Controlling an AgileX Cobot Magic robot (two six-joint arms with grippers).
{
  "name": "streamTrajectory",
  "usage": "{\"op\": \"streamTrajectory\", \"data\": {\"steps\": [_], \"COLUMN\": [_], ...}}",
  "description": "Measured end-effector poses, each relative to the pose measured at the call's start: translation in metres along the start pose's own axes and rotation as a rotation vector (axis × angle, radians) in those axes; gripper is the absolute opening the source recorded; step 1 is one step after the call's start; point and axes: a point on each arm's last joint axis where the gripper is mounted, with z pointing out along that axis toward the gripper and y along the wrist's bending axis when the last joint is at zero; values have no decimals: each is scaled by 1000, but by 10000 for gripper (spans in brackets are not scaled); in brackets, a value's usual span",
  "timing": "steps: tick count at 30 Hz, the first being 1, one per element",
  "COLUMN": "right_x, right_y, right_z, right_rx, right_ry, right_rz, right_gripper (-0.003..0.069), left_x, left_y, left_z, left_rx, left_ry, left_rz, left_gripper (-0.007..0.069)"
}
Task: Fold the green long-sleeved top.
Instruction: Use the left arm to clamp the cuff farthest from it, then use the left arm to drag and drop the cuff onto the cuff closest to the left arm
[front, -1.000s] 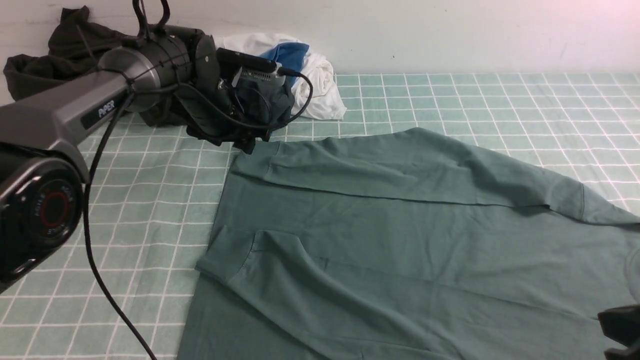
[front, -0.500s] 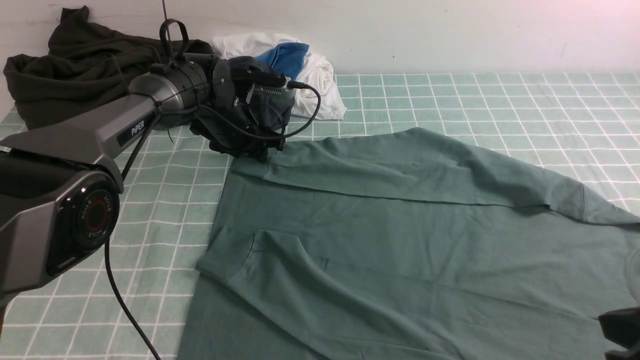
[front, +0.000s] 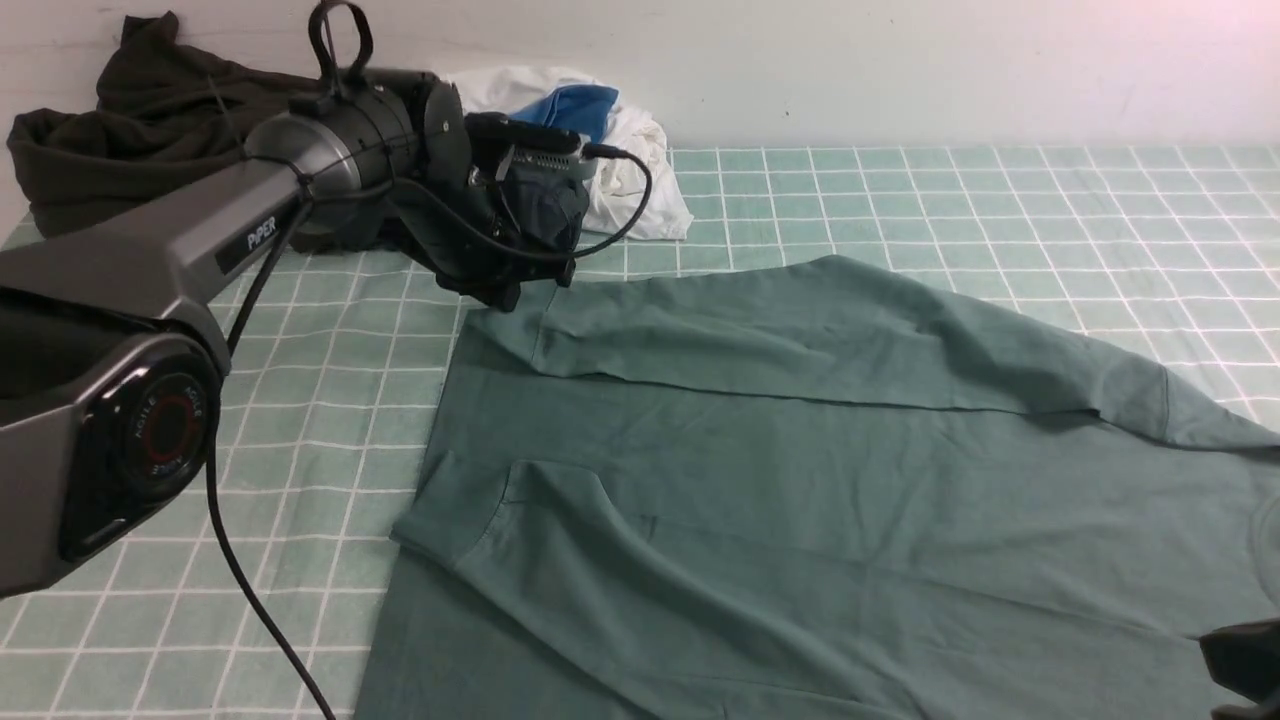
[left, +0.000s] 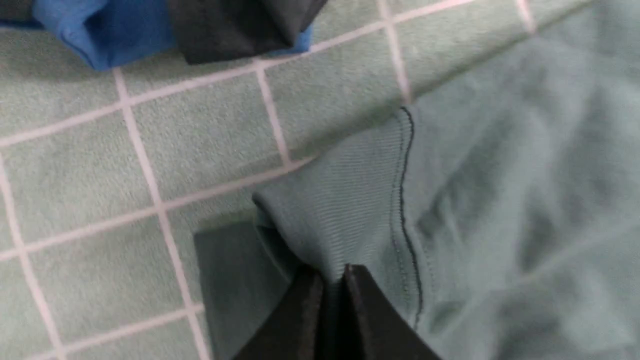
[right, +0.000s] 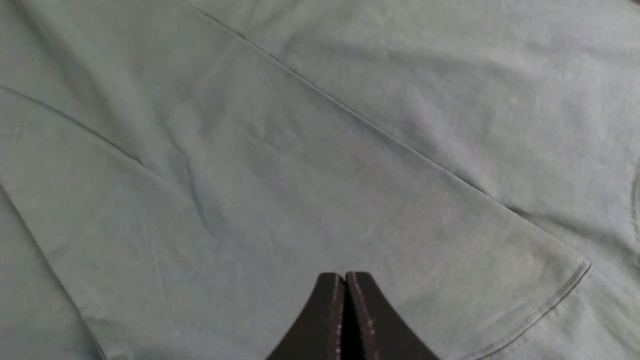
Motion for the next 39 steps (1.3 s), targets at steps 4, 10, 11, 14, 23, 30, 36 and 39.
{"op": "streamTrajectory", "data": {"steps": [4, 10, 11, 14, 23, 30, 36, 39], "right_x": [-2, -2, -2, -1, 4, 9, 16, 14], "right_y": [-2, -4, -4, -3, -2, 1, 8, 12], "right_z": [0, 0, 0, -2, -19, -23, -30, -46], "right_rx": [21, 46, 44, 34, 24, -6, -46, -77], "right_ry": [-17, -24, -22, -20, -99, -73, 48, 110], "right_rz": [-22, -41, -39, -28, -18, 1, -88, -174], "right_gripper": [-14, -14, -14, -14, -14, -14, -14, -14], "left_x": [-2, 0, 4, 21, 123, 193, 204, 212], "left_y": [-18, -39, -40, -41, -48, -49, -48, -56], "left_z": [-35, -123, -136, -157, -167, -133, -132, -148], "left_rx": [41, 73, 74, 74, 111, 96, 101, 133], "left_ry": [31, 27, 25, 40, 214, 279, 312, 358], "left_rz": [12, 0, -10, -43, -115, -128, -23, 134], "left_gripper": [20, 20, 23, 27, 36, 147, 356, 435]}}
